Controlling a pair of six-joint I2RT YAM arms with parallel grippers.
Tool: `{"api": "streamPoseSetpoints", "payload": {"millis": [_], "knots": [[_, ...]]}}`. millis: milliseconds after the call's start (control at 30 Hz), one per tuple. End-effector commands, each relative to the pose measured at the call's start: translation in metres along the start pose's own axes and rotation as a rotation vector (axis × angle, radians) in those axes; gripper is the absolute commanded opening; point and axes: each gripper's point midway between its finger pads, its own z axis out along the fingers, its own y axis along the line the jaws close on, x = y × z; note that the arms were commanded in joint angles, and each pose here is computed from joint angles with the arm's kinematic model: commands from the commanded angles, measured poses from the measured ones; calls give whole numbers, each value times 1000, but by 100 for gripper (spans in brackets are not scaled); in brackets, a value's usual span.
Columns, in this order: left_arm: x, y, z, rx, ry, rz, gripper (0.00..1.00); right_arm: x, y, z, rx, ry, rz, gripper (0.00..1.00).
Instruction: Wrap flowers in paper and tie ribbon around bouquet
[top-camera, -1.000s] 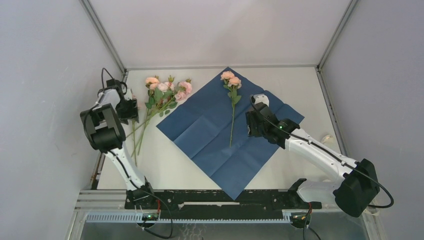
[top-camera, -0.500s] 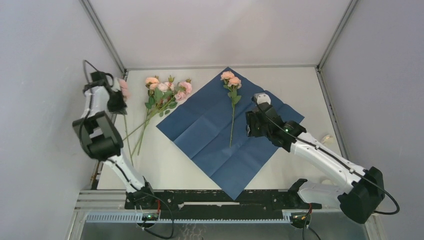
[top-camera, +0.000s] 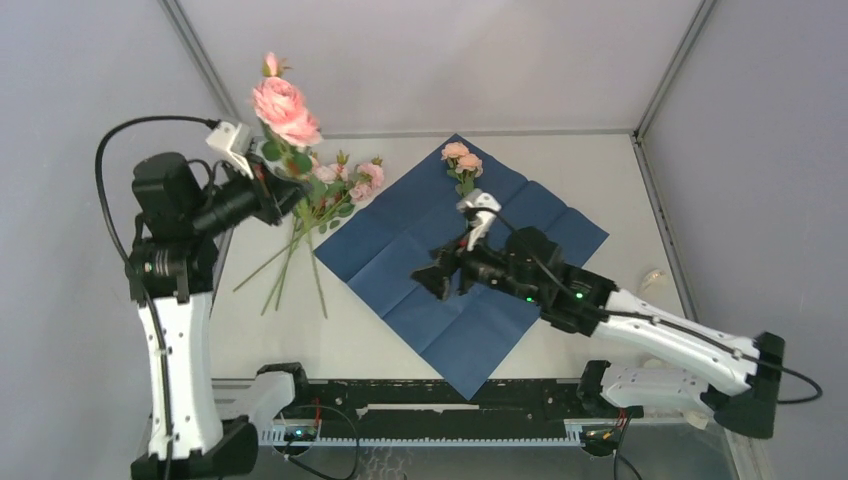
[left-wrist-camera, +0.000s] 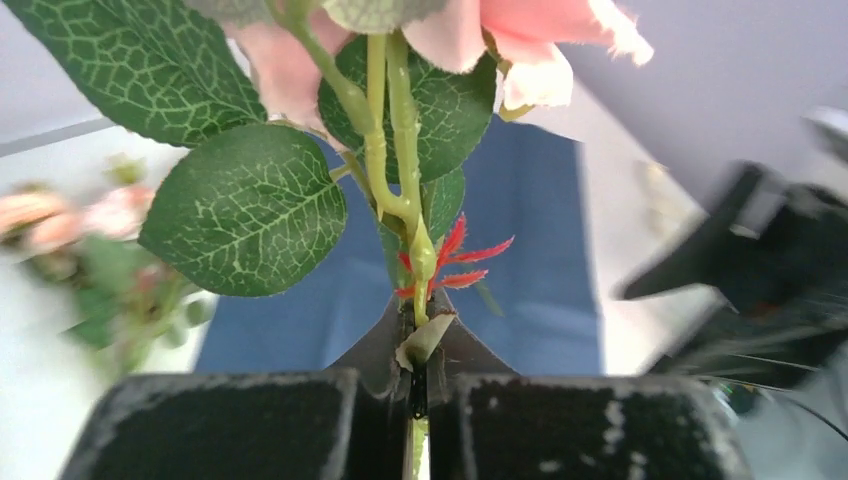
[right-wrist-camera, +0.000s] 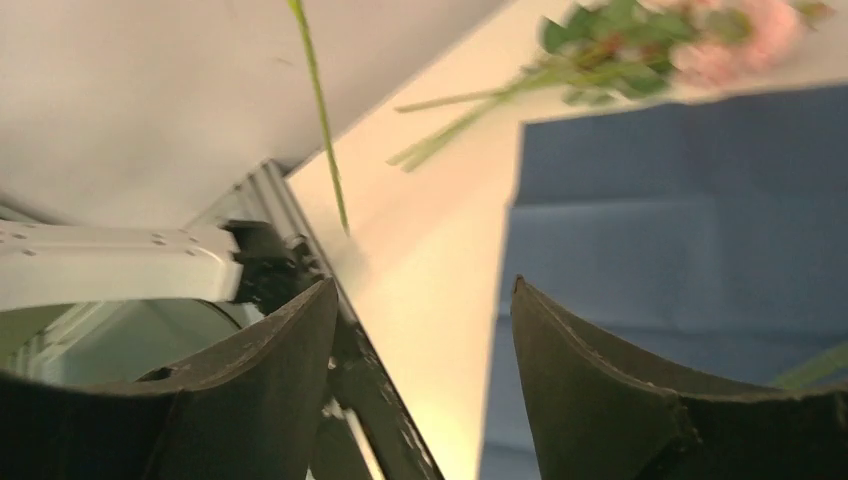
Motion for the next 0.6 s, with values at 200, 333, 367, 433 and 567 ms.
{"api": "streamPoseSetpoints", "payload": {"millis": [200,333,367,433,567], "knots": [[9,-135,-30,487,-42,-112,0,-64,117,71,-354,-215,20,74],[17,-136,-24,501,-50,-152,0,-58,130,94,-403,-183,45,72],[20,-135,-21,504,-41,-161,0,-58,130,99,-401,-178,46,71],[23,-135,-17,518,-22,-176,0,-56,125,107,-366,-176,50,59],[26,-131,-12,505,-22,-158,3,-49,92,114,-223,-135,103,0]]}}
